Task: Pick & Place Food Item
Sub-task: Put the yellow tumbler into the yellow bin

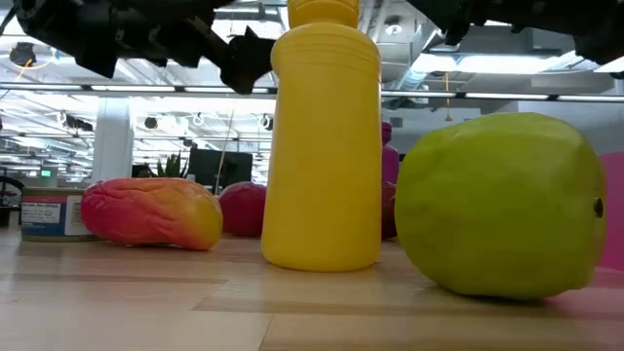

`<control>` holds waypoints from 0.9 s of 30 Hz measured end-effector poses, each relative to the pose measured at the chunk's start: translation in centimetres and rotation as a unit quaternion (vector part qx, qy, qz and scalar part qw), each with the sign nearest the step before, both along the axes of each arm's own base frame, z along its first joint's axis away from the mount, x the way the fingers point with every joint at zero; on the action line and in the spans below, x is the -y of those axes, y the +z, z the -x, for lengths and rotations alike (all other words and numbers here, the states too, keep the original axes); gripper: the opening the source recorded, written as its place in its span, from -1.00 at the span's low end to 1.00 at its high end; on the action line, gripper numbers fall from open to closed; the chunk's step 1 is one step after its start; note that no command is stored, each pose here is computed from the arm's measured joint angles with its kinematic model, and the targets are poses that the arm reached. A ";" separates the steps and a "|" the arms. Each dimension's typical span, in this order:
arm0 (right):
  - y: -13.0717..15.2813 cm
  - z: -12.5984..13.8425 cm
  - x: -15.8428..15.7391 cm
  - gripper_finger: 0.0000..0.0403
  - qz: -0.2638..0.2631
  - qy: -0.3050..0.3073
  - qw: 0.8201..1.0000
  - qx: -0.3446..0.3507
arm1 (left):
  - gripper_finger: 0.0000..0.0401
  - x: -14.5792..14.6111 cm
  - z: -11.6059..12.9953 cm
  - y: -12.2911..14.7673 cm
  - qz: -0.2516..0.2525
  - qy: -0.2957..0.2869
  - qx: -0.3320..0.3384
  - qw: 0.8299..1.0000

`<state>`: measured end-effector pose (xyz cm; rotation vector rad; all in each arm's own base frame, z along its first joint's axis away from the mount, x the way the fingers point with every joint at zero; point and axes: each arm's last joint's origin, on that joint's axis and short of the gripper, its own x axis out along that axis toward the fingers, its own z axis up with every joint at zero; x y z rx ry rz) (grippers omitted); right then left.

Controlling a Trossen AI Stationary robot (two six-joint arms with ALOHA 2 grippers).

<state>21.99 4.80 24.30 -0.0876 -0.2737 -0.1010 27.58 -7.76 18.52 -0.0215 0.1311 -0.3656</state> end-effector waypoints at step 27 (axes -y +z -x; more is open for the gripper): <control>-0.1 0.4 -1.2 0.19 0.001 -0.022 1.000 -0.010 | 0.94 2.0 -2.3 -1.8 0.040 -0.027 0.042 0.998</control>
